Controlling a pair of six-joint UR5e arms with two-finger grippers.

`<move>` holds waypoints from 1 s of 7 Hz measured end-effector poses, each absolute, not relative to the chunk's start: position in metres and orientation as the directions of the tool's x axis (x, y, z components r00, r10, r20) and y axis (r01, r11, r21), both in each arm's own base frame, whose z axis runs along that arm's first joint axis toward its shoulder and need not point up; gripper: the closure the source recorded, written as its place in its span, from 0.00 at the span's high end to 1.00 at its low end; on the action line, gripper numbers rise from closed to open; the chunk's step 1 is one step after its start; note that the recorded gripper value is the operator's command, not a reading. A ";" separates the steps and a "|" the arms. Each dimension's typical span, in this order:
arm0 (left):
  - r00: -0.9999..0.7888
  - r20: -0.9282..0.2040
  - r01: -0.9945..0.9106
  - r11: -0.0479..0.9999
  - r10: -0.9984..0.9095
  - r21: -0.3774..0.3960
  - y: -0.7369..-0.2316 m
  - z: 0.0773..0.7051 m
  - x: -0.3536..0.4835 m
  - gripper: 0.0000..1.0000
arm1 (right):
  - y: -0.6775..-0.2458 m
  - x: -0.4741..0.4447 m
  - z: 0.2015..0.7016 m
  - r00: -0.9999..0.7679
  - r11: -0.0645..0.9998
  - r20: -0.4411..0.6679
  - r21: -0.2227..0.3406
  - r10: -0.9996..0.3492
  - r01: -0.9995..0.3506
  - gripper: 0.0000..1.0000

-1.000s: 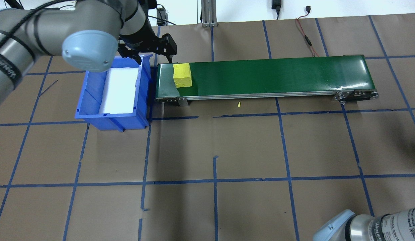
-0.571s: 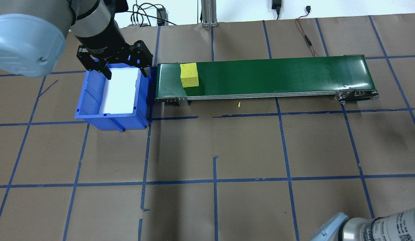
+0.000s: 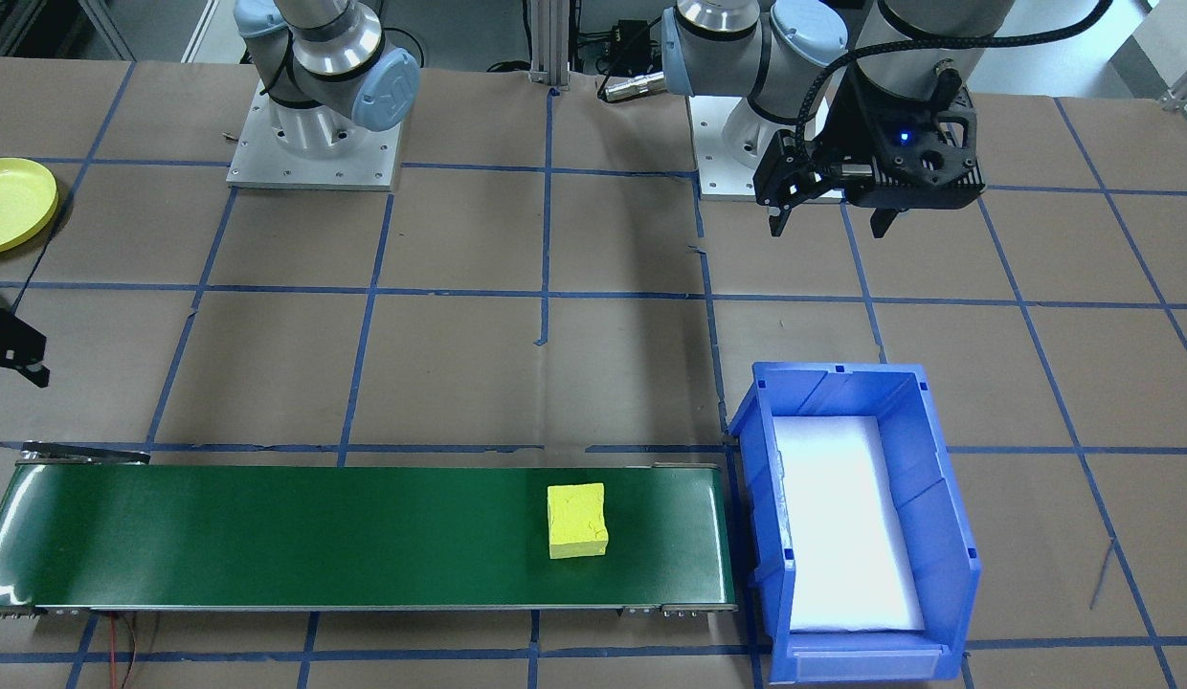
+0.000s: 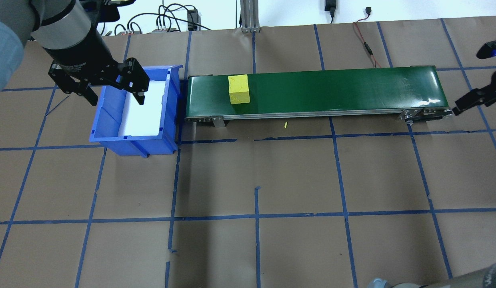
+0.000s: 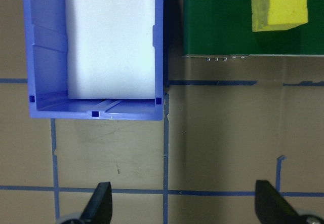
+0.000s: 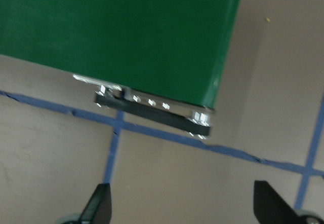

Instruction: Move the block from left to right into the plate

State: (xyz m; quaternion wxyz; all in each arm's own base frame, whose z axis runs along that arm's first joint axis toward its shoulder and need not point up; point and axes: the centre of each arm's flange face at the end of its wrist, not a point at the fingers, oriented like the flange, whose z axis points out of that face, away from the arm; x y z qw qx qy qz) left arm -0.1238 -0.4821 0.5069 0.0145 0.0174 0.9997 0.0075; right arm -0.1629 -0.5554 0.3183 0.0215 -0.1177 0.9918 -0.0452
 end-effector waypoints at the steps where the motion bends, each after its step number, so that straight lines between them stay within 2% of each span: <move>1: -0.998 -0.031 0.050 0.999 0.051 0.016 -0.482 0.508 -0.123 1.00 | -0.574 -0.112 0.326 -0.978 0.974 -0.066 -0.123 -0.199 -0.190 1.00; 4: -0.998 -0.040 0.043 0.999 0.044 0.011 -0.483 0.511 -0.123 1.00 | -0.616 0.008 0.344 -0.983 0.986 -0.171 -0.165 -0.059 -0.030 1.00; 7: -0.998 -0.040 0.040 0.999 0.040 0.006 -0.481 0.514 -0.122 1.00 | -0.657 0.088 0.335 -0.954 0.986 -0.292 -0.130 0.061 0.102 0.99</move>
